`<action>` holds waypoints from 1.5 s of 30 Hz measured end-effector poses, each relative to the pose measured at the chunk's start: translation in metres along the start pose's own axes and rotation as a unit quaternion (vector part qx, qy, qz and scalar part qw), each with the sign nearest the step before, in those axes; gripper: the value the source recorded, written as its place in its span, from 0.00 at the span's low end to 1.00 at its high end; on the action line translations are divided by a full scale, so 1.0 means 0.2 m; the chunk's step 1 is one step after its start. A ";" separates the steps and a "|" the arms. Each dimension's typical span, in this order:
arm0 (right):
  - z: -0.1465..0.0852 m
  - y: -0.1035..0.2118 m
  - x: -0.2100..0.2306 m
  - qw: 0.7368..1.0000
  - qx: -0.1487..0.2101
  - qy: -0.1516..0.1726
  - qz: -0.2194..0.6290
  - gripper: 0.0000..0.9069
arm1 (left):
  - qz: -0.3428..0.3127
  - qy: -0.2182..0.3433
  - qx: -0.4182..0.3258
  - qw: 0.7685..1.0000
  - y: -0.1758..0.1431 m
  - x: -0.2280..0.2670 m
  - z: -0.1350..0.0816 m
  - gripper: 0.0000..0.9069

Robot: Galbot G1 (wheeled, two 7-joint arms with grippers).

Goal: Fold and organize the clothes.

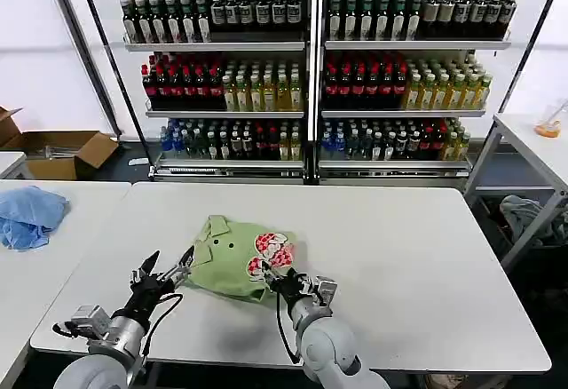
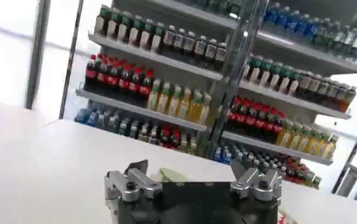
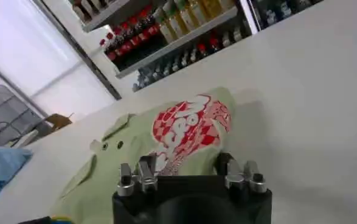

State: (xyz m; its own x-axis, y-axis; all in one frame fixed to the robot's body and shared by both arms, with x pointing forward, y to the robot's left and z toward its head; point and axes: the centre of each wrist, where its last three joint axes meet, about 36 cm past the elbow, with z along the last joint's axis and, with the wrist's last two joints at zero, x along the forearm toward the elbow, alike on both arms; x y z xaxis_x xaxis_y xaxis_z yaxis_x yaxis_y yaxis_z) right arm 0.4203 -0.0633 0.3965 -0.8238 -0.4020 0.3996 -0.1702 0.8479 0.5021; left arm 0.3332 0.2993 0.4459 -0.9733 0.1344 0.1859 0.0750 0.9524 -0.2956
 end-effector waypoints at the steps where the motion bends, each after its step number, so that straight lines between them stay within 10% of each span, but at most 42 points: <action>1: 0.00 0.00 -0.01 1.000 0.000 0.000 0.000 0.00 | -0.001 0.000 0.000 1.000 0.00 0.00 0.00 1.00; 30: -0.30 -0.49 -0.13 0.973 0.219 -0.031 0.071 0.00 | 0.005 0.012 -0.002 1.000 0.00 -0.07 0.05 1.00; 31: -0.31 -0.52 -0.12 0.970 0.228 -0.032 0.073 0.64 | 0.006 0.012 -0.002 1.000 0.00 -0.08 0.06 1.00; 32: -0.33 -0.54 -0.11 0.968 0.237 -0.032 0.074 1.00 | 0.006 0.013 -0.002 1.000 0.00 -0.08 0.06 1.00; 45: -0.34 -0.73 0.07 0.935 0.324 -0.108 0.097 1.00 | 0.024 0.004 -0.028 0.999 -0.04 -0.12 0.05 1.00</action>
State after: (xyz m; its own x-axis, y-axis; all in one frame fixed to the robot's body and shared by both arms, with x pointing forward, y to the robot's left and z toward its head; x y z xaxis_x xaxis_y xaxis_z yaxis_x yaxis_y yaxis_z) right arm 0.4695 -0.2161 0.3814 -0.9510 -0.1996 0.2361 -0.2410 0.9569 -0.1618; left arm 0.3543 0.2864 0.4349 -0.9665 0.1831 0.1798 0.1346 0.9583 -0.2519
